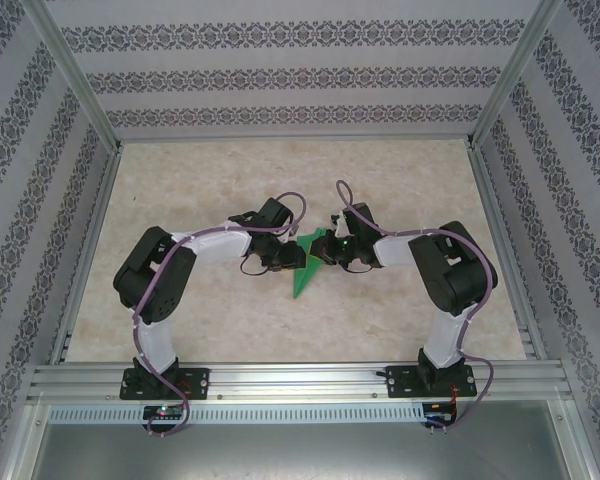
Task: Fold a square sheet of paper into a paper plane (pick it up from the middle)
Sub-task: Turn over the paper at the center of the table.
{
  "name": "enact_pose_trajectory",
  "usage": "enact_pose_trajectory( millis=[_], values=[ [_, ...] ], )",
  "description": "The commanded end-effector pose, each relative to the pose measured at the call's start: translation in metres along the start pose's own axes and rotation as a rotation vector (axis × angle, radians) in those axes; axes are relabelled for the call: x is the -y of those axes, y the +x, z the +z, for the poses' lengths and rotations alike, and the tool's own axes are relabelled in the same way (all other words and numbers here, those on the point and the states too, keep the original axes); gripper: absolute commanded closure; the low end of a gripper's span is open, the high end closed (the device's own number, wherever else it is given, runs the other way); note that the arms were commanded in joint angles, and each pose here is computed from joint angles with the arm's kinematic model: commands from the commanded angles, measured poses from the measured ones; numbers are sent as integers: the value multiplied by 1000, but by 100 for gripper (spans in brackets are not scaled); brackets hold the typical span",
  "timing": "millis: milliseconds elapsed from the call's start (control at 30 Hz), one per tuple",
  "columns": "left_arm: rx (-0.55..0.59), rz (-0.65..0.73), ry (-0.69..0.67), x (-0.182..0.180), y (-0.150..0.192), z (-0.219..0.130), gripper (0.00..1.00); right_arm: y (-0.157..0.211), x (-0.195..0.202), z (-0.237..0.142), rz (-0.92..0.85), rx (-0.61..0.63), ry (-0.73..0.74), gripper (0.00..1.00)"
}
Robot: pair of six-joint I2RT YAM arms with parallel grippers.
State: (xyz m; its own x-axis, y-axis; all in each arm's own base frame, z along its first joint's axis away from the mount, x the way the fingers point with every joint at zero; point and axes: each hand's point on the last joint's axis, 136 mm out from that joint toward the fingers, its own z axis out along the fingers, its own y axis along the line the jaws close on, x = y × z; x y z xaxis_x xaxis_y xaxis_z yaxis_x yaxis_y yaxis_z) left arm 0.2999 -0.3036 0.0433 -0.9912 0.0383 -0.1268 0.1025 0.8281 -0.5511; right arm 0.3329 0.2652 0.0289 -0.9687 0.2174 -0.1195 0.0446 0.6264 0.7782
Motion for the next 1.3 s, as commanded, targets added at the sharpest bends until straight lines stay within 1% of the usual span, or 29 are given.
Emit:
enact_pose_trajectory(
  millis=[0,67,200,300,467,533,567,633,800,900,1000,1067,1133,1200,1267],
  values=[
    [131,29,56,18,-21,-27,65,-7,-17,-13,-87,31,33,92],
    [189,38,34,17,-26,-39,64,-9,-20,-24,-126,42,87,94],
    [321,37,-50,6,-35,-68,63,-13,-22,-55,-243,63,282,94],
    [413,15,-126,-7,-39,-89,63,-16,-13,-87,-316,82,517,94],
    [544,-43,-208,-29,-40,-120,62,-23,4,-146,-428,101,980,93],
    [588,-73,-239,-39,-39,-130,61,-25,3,-155,-457,95,1092,94],
    [613,-86,-251,-44,-39,-135,61,-24,1,-154,-468,88,1125,95],
    [655,-119,-279,-52,-38,-146,60,-22,-1,-146,-476,66,1154,95],
    [756,-175,-323,-70,-29,-173,57,-10,-12,-95,-519,-3,1158,93],
    [785,-192,-337,-79,-22,-182,54,-3,-18,-62,-546,-44,1159,93],
    [785,-202,-350,-85,-16,-184,53,7,-25,-35,-567,-84,1150,92],
    [780,-204,-352,-86,-14,-184,53,15,-30,-16,-571,-110,1109,90],
    [771,-203,-352,-87,-13,-182,53,21,-35,-4,-565,-129,1068,86],
    [765,-204,-350,-88,-13,-180,53,27,-39,7,-555,-153,1010,83],
    [757,-203,-347,-87,-12,-179,53,36,-48,18,-546,-187,920,78]
  ],
)
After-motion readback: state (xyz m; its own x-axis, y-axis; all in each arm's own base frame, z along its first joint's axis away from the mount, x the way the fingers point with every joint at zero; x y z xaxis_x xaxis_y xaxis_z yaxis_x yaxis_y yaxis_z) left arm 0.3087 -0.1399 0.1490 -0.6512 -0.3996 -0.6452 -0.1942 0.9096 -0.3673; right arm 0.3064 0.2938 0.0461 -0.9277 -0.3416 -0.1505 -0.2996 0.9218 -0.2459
